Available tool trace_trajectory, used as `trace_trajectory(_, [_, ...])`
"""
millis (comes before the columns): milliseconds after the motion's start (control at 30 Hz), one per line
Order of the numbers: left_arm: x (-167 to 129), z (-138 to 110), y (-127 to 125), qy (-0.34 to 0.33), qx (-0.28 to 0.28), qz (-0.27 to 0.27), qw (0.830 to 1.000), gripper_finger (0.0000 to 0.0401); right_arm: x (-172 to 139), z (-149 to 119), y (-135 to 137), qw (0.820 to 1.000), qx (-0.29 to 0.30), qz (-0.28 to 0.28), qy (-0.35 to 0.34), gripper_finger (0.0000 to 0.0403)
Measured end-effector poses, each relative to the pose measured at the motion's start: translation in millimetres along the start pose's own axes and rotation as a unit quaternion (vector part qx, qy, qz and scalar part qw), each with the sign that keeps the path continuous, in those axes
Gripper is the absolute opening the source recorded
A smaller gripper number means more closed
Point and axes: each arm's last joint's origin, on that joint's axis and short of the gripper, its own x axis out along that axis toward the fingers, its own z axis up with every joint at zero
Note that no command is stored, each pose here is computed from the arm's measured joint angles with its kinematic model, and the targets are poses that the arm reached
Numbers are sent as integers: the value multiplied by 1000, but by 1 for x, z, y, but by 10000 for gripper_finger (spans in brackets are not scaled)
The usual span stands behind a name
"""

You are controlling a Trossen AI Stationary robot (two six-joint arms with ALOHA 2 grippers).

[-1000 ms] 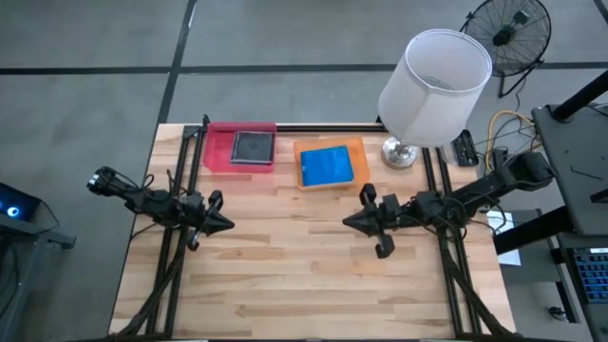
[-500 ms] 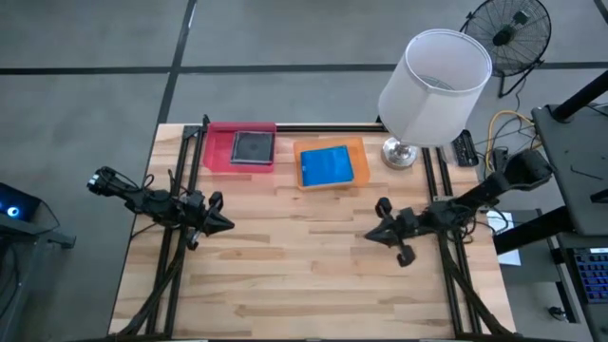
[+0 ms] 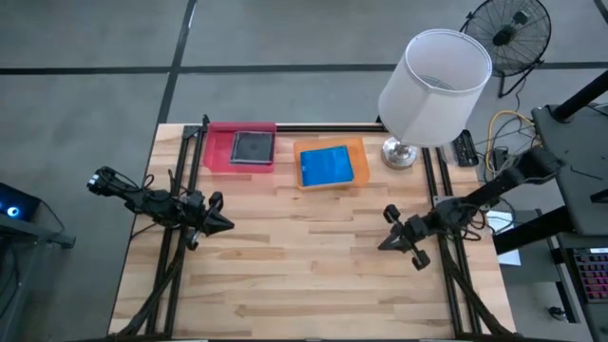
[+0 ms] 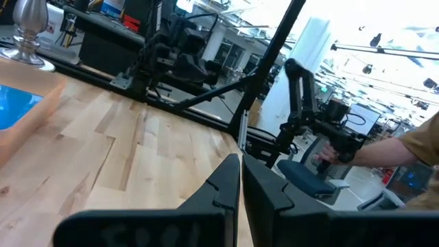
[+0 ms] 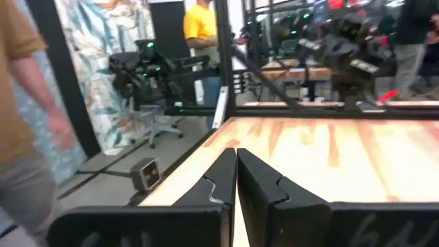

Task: Pick & place jewel cases by type
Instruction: Return to Home Position

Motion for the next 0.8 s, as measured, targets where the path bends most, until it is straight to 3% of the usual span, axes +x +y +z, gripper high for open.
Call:
trace_trajectory(367, [0, -1, 0, 4, 1, 2, 1000, 0, -36, 21, 1, 999, -40, -18, -32, 9])
trace_trajectory(533, [0, -1, 0, 4, 1, 2, 1000, 0, -52, 27, 0, 996, -39, -52, -63, 9])
trace_trajectory(800, [1, -1, 0, 8, 2, 2, 1000, 0, -59, 19, -3, 996, -15, -87, -33, 9])
